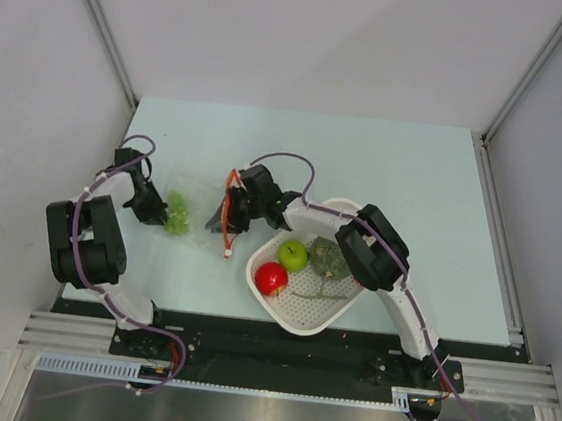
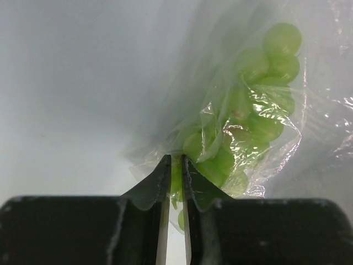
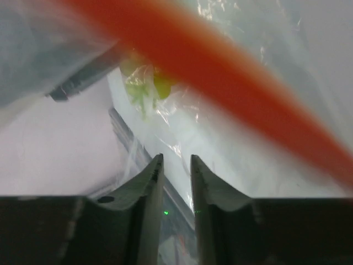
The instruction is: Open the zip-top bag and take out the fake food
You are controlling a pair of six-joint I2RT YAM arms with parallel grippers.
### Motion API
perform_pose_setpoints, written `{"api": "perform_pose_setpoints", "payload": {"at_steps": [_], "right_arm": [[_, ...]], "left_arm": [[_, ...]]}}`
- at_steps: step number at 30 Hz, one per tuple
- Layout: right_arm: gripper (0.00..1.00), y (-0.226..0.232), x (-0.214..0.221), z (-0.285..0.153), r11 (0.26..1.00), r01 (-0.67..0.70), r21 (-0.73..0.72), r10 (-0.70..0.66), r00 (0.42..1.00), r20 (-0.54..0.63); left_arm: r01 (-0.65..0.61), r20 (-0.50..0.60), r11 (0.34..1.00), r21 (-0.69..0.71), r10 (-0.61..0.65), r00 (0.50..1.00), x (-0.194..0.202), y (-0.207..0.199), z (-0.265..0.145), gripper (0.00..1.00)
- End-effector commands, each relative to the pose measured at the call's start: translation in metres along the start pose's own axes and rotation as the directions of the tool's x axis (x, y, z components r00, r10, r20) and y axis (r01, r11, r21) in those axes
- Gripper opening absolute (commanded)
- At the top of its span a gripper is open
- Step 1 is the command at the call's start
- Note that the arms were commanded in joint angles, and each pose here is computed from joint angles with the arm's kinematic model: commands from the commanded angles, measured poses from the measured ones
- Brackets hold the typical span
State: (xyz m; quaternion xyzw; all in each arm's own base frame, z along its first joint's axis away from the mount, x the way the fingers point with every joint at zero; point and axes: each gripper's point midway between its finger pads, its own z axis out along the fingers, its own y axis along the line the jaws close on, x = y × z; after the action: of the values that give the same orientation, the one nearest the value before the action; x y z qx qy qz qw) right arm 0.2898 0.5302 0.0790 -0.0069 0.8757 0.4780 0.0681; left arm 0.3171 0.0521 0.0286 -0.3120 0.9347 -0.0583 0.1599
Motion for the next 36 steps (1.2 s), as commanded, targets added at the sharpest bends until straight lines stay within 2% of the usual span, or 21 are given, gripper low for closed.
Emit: {"api": "perform_pose_setpoints", "payload": {"at_steps": [1, 4, 5, 6, 8, 9, 11, 13, 16, 17, 20, 22, 25, 28, 32, 33, 36], "right_arm": [[0.26, 0.031, -0.013, 0.015, 0.995, -0.013, -0.103, 0.015, 1.000, 0.017], [0.25, 0.031, -0.013, 0.029, 0.993, -0.028, -0.112, 0.029, 1.000, 0.009], [0.27, 0.029, -0.013, 0.032, 0.995, -0.035, -0.097, 0.036, 0.999, 0.004], [0.34, 0.020, -0.011, 0.041, 0.996, -0.048, -0.081, 0.047, 0.999, -0.006], [0.38, 0.025, -0.014, 0.045, 0.995, -0.042, -0.090, 0.042, 0.999, 0.002], [0.38, 0.011, -0.014, 0.050, 0.997, -0.052, -0.054, 0.052, 0.999, -0.001], [0.33, 0.002, -0.023, 0.050, 0.998, -0.067, -0.011, 0.067, 0.997, 0.031], [0.32, -0.007, -0.030, 0.048, 0.996, -0.082, 0.021, 0.081, 0.994, 0.073], [0.18, -0.021, -0.034, 0.050, 0.993, -0.102, 0.056, 0.096, 0.991, 0.096], [0.11, -0.021, -0.036, 0.050, 0.994, -0.103, 0.046, 0.098, 0.991, 0.096], [0.09, -0.017, -0.035, 0.048, 0.997, -0.066, 0.035, 0.062, 0.993, 0.101], [0.09, -0.016, -0.030, 0.051, 0.998, -0.061, 0.005, 0.060, 0.996, 0.064], [0.09, -0.018, -0.030, 0.047, 0.998, -0.060, 0.020, 0.059, 0.996, 0.065], [0.09, -0.029, -0.034, 0.044, 0.997, -0.038, 0.064, 0.033, 0.996, 0.082], [0.11, -0.004, -0.026, 0.054, 0.995, -0.037, -0.095, 0.037, 0.999, -0.009], [0.11, 0.019, -0.019, 0.051, 0.981, -0.018, -0.194, 0.006, 0.998, -0.064], [0.12, 0.075, -0.007, 0.036, 0.919, 0.002, -0.394, -0.057, 0.990, -0.128]], "left_arm": [[-0.013, -0.061, 0.999, 0.041, 0.015, 0.998, 0.022, -0.012, 0.003, 0.16], [-0.029, -0.069, 0.998, 0.053, 0.033, 0.997, 0.026, -0.020, 0.003, 0.16], [-0.034, -0.075, 0.998, 0.057, 0.038, 0.996, 0.029, -0.022, 0.004, 0.15], [-0.037, -0.079, 0.998, 0.060, 0.041, 0.996, 0.030, -0.024, 0.004, 0.15], [-0.049, -0.083, 0.997, 0.065, 0.054, 0.995, 0.033, -0.027, 0.004, 0.15], [-0.054, -0.084, 0.997, 0.062, 0.059, 0.995, 0.034, -0.027, 0.004, 0.15], [-0.063, -0.076, 0.997, 0.041, 0.066, 0.995, 0.033, -0.023, 0.002, 0.14], [-0.074, -0.061, 0.997, 0.031, 0.076, 0.995, 0.031, -0.020, -0.001, 0.14], [-0.082, -0.028, 0.997, 0.010, 0.082, 0.996, 0.024, -0.018, -0.007, 0.12], [-0.078, -0.015, 0.997, 0.010, 0.078, 0.997, 0.022, -0.018, -0.011, 0.11], [-0.085, 0.078, 0.996, 0.025, 0.083, 0.994, 0.008, -0.023, -0.033, 0.11], [-0.101, 0.121, 0.992, 0.079, 0.091, 0.989, 0.004, -0.035, -0.048, 0.13], [-0.088, 0.083, 0.986, 0.140, 0.077, 0.994, 0.017, -0.047, -0.047, 0.15], [-0.062, 0.011, 0.989, 0.132, 0.061, 0.998, 0.033, -0.045, -0.030, 0.13], [-0.082, -0.042, 0.996, 0.047, 0.084, 0.996, 0.038, -0.028, -0.008, 0.13], [-0.101, -0.054, 0.994, 0.035, 0.102, 0.993, 0.039, -0.025, -0.005, 0.13], [-0.111, -0.053, 0.994, 0.001, 0.110, 0.992, 0.038, -0.019, 0.001, 0.13]]}}
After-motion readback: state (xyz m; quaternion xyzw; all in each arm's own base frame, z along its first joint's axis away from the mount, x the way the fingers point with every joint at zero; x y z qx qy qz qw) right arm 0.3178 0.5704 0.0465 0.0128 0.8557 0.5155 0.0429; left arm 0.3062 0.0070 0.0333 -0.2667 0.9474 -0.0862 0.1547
